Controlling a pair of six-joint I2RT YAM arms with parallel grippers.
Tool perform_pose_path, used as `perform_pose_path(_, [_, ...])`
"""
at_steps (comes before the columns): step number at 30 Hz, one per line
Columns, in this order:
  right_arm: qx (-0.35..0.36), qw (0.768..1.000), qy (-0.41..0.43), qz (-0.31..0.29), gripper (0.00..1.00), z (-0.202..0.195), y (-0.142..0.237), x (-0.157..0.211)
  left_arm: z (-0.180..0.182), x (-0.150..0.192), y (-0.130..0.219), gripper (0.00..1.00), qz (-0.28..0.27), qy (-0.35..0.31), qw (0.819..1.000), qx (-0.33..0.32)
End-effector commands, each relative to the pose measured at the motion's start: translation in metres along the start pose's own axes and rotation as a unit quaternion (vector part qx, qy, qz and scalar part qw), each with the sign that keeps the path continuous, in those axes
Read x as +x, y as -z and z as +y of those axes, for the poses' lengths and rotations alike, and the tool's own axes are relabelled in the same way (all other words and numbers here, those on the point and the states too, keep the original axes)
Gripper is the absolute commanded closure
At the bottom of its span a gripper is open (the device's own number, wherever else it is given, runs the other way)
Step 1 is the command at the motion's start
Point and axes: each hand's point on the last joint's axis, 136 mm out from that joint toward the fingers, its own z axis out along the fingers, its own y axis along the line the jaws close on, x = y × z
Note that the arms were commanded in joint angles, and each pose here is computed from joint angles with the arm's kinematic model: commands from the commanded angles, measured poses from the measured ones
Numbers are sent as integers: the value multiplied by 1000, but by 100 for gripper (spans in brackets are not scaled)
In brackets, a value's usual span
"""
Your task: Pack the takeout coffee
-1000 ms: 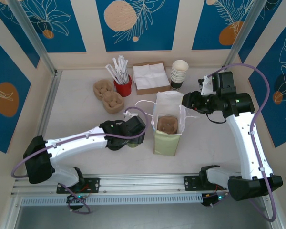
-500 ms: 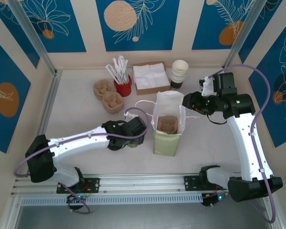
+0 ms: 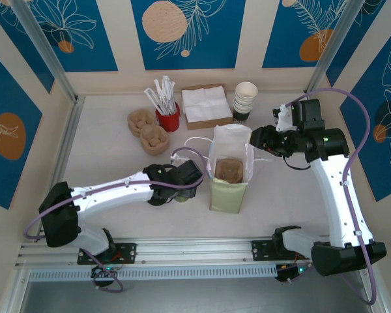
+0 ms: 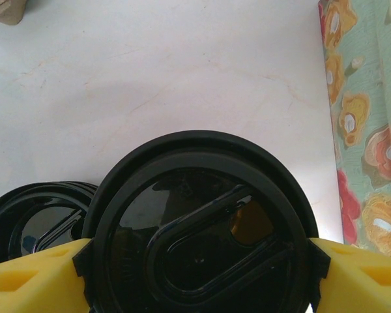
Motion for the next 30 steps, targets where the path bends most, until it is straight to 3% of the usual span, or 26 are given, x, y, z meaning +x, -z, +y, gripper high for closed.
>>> perform_pose_path(1, [-14,1000,4,3,55,4,6,6,0,18,-8,21,39,-3,999,-7])
perform_pose_path(15, [-14,1000,-1,6,55,1,5,10,-3,28,-20,17,63,-14,998,-11])
perform_pose_path(30, [-8,1000,7,-19,55,-1,14,-3,-9,23,-19,27,48,-27,998,10])
